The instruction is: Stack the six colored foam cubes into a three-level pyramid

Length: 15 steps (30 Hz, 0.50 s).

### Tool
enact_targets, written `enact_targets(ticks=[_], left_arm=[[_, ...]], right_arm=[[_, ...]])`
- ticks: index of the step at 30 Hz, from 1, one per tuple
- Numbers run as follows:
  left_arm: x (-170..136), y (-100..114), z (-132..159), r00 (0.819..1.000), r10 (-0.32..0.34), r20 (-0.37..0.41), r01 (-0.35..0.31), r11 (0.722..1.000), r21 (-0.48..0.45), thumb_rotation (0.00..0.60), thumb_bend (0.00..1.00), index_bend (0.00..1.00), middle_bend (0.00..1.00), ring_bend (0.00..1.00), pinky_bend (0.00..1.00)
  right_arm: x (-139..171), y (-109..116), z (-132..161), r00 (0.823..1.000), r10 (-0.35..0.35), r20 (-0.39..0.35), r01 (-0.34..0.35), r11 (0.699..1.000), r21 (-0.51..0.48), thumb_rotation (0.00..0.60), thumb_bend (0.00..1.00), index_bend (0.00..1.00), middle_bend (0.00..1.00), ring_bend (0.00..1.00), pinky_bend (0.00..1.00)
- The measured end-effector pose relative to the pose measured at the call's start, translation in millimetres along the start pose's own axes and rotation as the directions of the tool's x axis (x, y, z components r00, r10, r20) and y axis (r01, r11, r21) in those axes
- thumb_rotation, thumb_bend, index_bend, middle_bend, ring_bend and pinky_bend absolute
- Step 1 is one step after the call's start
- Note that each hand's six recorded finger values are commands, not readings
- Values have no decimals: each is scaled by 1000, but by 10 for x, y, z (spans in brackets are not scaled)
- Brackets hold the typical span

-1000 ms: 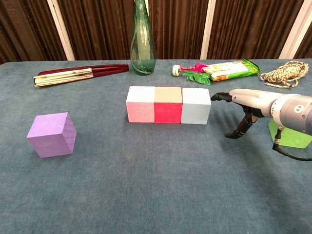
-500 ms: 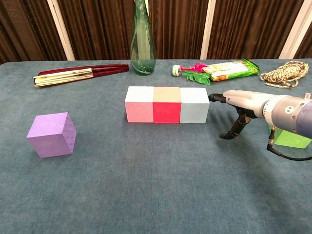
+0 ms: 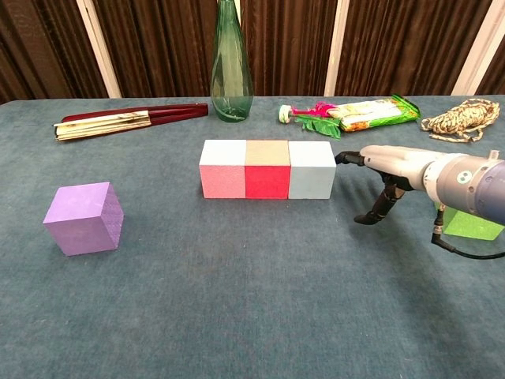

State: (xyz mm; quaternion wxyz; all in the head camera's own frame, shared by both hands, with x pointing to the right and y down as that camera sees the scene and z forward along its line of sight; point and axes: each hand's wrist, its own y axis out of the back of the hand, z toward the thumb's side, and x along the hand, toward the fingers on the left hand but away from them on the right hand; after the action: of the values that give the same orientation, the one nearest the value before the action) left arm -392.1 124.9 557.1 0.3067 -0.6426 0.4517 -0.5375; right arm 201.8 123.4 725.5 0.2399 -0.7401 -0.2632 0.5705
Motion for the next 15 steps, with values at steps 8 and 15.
enact_targets(ticks=[8, 15], left_arm=[[-8, 17, 12, 1000, 4, 5, -4, 1000, -5, 600, 65, 0, 4, 0, 42], [-25, 23, 39, 1000, 4, 15, -4, 1000, -5, 600, 65, 0, 4, 0, 42]], right_arm=[[121, 109, -114, 999, -34, 14, 34, 999, 11, 600, 309, 0, 0, 0, 0], [287, 310, -234, 996, -80, 25, 80, 997, 11, 600, 310, 0, 0, 0, 0]])
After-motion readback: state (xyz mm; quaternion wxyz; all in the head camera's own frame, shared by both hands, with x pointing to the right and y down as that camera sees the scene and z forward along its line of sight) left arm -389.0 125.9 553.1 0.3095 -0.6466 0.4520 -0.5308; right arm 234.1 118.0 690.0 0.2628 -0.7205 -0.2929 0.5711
